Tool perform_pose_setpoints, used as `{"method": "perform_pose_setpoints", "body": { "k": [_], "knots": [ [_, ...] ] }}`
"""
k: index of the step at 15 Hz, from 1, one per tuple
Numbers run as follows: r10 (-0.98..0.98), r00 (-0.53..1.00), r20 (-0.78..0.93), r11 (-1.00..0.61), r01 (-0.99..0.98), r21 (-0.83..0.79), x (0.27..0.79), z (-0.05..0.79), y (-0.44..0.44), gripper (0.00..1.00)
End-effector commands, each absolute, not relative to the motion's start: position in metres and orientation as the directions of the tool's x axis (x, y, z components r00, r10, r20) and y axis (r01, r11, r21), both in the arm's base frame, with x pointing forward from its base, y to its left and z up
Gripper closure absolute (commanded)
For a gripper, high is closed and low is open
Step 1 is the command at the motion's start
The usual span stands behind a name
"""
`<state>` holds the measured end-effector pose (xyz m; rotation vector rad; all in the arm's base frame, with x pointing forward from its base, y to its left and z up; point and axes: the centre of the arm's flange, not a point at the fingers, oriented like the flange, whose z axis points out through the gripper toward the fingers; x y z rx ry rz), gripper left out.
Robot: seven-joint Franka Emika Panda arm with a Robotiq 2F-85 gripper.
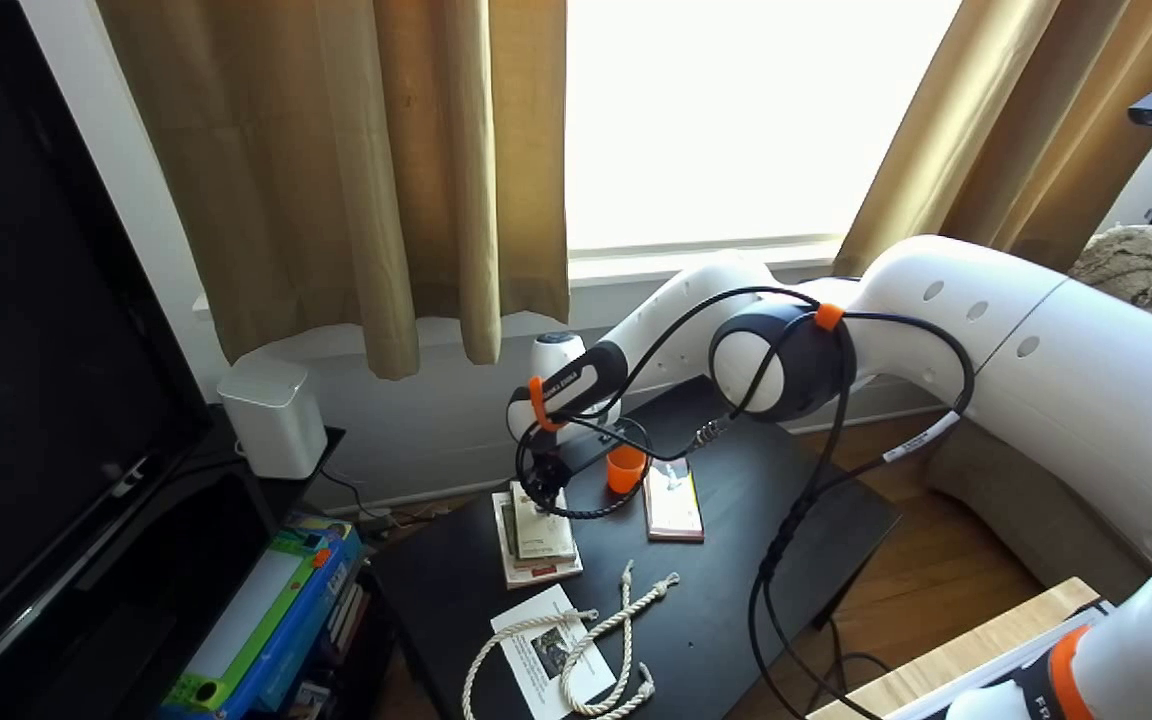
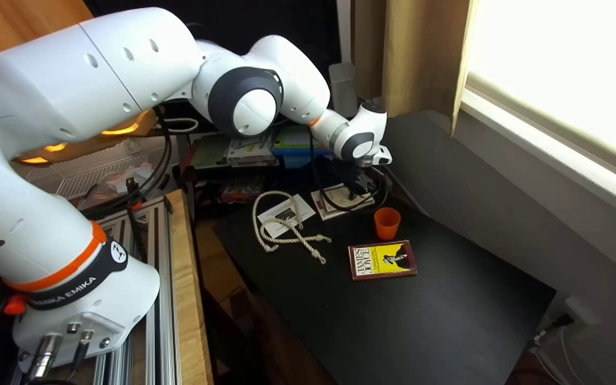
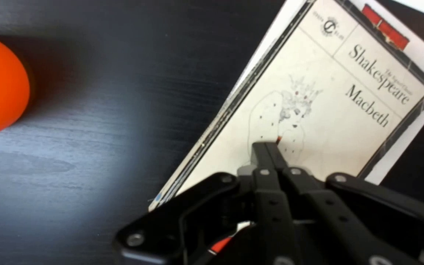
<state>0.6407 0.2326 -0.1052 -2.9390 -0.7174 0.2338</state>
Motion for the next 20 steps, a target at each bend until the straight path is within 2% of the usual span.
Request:
{"method": "perform_pose_setpoints", "body": {
  "k": [1,20],
  "knots": [
    [0.465,0.863,-0.195,-0.885,0.450,-0.118,0.623,-0.116,0.219,1.00],
    [0.484,0.837,-0.256,-0.874,0.446,-0.194,0.609,-0.116,0.232,1.00]
  ]
}}
